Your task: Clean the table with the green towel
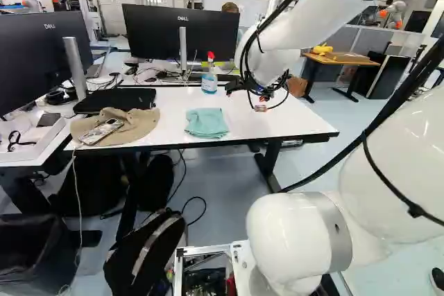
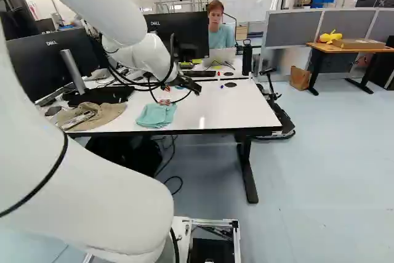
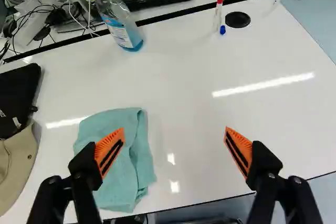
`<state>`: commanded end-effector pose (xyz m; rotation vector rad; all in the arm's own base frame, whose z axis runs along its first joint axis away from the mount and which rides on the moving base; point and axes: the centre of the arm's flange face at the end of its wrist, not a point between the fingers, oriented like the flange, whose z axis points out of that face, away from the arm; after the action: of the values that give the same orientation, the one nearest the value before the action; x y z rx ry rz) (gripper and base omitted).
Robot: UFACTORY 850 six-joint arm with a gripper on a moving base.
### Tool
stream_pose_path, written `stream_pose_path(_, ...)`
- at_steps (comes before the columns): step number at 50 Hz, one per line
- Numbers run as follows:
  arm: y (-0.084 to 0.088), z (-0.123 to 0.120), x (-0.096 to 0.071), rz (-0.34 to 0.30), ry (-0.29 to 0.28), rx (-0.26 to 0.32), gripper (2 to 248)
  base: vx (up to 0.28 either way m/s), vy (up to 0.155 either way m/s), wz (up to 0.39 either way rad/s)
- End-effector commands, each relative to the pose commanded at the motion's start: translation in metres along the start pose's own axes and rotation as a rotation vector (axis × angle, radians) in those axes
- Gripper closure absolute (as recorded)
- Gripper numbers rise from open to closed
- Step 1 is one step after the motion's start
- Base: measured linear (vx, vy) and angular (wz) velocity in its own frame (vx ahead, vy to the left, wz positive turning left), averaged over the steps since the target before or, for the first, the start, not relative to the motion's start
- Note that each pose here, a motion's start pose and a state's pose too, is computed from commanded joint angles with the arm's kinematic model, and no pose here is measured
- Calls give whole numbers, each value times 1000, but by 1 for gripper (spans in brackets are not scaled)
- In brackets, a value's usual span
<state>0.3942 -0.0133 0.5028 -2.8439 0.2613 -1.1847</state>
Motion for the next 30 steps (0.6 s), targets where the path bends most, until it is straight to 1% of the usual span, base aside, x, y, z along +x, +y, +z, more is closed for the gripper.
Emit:
stream_pose_path(16,2,5,-14,-14,37,-3,3,0,0,0)
stream_pose_path(30,4,10,-32,-32,82,-6,3,0,0,0)
